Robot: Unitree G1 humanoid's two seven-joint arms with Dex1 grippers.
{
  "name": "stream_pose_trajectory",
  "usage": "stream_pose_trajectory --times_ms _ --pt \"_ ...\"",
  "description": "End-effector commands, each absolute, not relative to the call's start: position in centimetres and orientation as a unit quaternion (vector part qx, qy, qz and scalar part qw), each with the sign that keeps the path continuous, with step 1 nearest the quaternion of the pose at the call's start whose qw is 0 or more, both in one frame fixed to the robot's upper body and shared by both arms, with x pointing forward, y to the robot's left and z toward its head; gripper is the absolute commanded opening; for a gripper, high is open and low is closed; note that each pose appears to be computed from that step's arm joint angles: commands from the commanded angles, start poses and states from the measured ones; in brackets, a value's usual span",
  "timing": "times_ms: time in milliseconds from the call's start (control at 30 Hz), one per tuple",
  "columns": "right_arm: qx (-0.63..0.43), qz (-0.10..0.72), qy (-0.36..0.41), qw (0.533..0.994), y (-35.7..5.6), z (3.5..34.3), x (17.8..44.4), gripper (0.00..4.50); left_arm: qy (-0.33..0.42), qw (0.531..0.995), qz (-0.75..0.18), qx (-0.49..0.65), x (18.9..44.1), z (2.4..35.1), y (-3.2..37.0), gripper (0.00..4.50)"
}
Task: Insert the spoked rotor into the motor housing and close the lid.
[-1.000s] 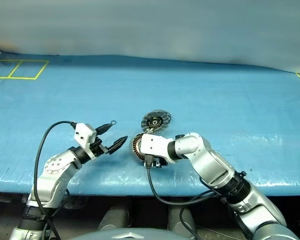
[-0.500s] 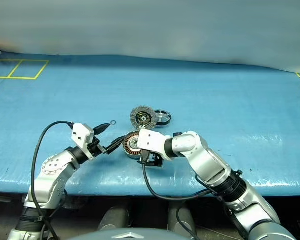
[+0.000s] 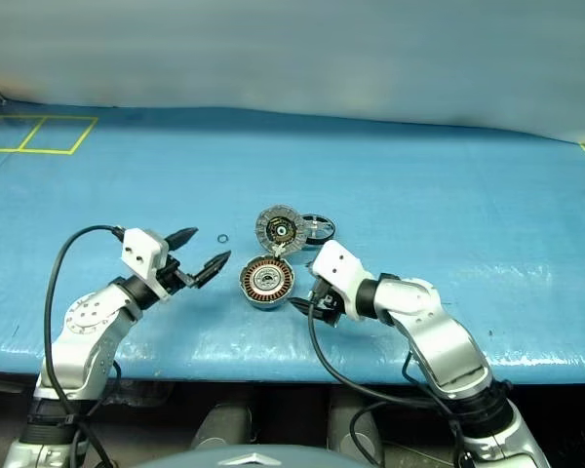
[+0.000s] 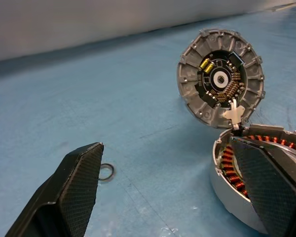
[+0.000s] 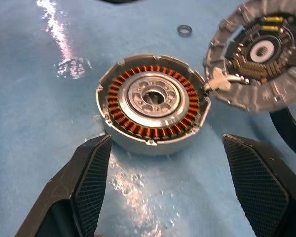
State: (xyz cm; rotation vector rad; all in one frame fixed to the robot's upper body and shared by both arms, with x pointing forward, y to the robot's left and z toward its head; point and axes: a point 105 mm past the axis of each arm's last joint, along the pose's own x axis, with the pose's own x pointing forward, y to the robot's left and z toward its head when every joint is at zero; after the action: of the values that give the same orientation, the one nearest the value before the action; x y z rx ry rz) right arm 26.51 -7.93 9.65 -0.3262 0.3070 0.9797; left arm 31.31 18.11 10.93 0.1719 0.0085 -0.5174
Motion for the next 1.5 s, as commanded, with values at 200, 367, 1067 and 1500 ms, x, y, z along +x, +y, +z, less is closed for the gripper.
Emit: stream_pose_trajectory --times_ms 200,367,1067,1500 --pt "-0.141 0.428 0.115 0.885 -8.8 11.0 26.5 3.78 0.015 0.973 -0.213 0.091 33.5 10.8 18.8 4.50" --pt "-0.141 0.423 0.115 0.887 -8.9 10.9 26.7 3.78 0.038 0.971 -0.228 0.066 34.7 9.2 17.7 4.50" --pt "-0.135 0.405 0.135 0.894 -9.1 9.8 27.0 3.78 0.115 0.979 -0.164 0.033 35.7 4.5 18.3 4.50" --pt "-0.144 0.395 0.139 0.897 -9.4 9.5 27.2 3.78 0.131 0.971 -0.194 0.050 36.9 4.0 16.3 4.50"
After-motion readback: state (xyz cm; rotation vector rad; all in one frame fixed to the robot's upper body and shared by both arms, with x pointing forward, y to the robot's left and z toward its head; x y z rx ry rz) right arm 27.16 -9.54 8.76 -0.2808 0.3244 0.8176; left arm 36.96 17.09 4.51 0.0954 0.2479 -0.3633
